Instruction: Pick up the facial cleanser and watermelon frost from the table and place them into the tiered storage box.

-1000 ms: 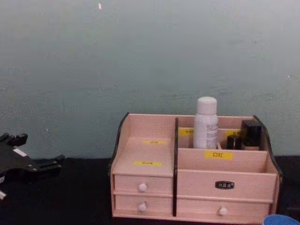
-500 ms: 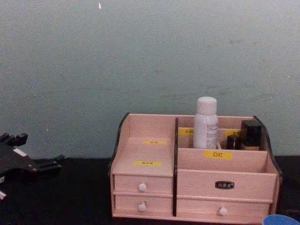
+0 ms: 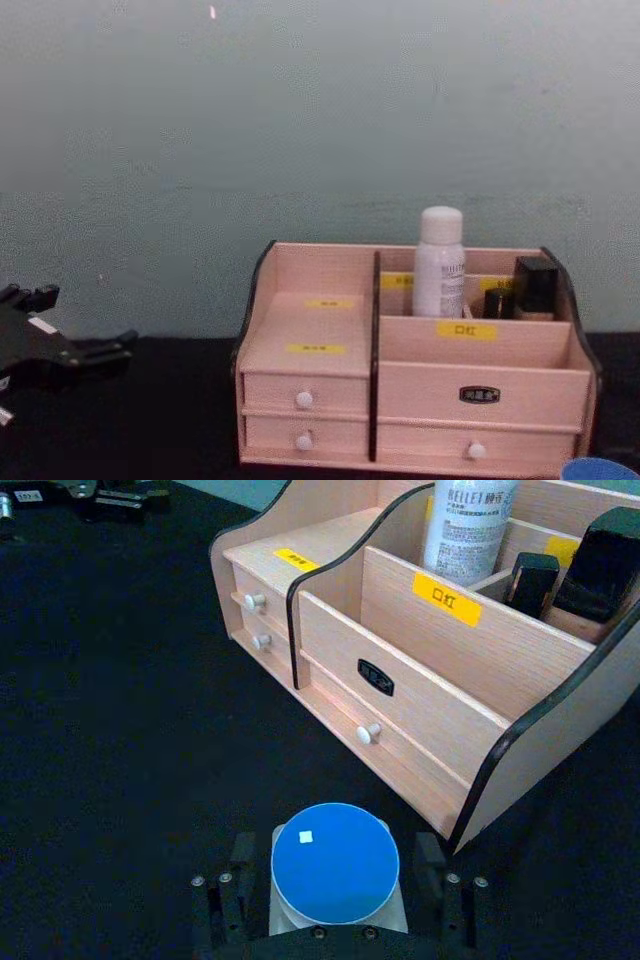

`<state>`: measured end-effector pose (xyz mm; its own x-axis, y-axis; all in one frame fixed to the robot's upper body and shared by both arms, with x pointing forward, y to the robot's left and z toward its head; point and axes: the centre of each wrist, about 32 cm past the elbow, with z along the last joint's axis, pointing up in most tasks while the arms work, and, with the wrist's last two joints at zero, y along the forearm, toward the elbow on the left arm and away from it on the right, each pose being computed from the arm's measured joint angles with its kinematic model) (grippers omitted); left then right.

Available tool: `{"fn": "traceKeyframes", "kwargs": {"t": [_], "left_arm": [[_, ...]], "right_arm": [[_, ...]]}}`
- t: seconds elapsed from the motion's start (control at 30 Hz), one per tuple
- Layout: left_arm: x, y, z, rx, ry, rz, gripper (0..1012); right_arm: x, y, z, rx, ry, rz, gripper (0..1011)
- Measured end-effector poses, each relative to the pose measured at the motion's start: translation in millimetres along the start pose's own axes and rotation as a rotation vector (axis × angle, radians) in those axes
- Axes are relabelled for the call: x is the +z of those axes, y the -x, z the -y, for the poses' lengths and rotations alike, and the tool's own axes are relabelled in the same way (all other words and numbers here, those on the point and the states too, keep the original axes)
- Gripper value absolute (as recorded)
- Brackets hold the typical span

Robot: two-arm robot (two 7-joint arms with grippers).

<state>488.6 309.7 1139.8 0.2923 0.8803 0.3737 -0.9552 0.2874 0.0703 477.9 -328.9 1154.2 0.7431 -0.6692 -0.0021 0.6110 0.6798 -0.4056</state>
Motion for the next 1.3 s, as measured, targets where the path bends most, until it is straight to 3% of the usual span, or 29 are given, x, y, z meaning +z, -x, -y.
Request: {"fn": "traceKeyframes", "kwargs": {"t": [0.7, 1.07, 1.3], "left_arm": [[0.0, 0.0, 0.0, 0.0, 0.0, 0.0, 1001], [0.0, 0.0, 0.0, 0.0, 0.0, 0.0, 1001], [0.0, 0.0, 0.0, 0.0, 0.0, 0.0, 1001]], "right_arm": [[-0.1, -0.1, 0.4, 0.0, 0.001, 0.0, 1000], [0.0, 0.0, 0.5, 0.0, -0.001, 0.001, 726], [0.1, 0.0, 0.5, 0.0, -0.001, 0.001, 710]]}}
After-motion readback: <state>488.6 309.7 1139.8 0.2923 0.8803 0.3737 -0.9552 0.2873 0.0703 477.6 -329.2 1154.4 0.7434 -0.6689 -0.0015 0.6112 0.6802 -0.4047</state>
